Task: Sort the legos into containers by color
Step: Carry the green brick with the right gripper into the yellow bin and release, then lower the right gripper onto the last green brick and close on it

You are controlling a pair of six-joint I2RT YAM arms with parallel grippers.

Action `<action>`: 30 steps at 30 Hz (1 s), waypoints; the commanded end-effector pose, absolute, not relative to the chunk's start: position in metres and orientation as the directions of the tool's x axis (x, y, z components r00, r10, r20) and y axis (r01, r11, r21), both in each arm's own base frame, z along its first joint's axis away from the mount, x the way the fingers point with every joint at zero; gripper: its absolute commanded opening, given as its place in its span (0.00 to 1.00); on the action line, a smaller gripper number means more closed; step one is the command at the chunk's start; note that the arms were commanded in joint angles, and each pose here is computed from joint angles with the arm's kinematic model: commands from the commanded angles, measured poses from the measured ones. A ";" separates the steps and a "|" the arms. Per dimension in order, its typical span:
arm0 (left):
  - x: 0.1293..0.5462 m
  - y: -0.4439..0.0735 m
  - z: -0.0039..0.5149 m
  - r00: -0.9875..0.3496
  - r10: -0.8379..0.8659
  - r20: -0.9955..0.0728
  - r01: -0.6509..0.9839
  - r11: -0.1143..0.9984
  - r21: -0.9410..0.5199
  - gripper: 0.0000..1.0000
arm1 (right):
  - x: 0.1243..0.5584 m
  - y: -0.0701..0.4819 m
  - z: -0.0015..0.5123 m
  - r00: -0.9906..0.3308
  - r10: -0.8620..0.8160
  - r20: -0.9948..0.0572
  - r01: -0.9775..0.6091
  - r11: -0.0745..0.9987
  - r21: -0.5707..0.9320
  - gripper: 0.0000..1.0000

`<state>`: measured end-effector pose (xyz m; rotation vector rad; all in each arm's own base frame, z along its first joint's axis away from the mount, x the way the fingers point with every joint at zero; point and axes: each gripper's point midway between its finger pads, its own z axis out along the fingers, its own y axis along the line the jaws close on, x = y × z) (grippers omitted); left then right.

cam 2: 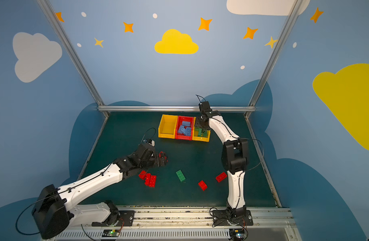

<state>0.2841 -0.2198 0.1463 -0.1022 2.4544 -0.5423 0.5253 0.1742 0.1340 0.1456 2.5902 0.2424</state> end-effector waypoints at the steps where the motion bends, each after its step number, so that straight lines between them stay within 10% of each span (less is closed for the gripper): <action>1: 0.298 -0.219 0.152 -0.804 -0.172 -0.569 0.061 0.928 -0.367 1.00 | 0.541 0.170 0.127 -0.872 0.131 -0.471 0.036 0.978 0.205 0.45; 8: 0.307 -0.217 0.144 -0.824 -0.182 -0.537 0.040 0.926 -0.375 1.00 | 0.555 0.169 0.132 -0.873 0.109 -0.475 0.012 0.979 0.203 0.83; 17: 0.280 -0.204 0.152 -0.812 -0.213 -0.544 0.063 0.894 -0.444 1.00 | 0.483 0.187 0.183 -0.857 0.038 -0.514 -0.072 0.979 0.193 0.87; 30: 0.216 -0.159 0.154 -0.772 -0.328 -0.545 0.029 0.837 -0.546 1.00 | 0.262 0.233 0.153 -0.896 -0.165 -0.413 -0.287 0.924 0.254 0.87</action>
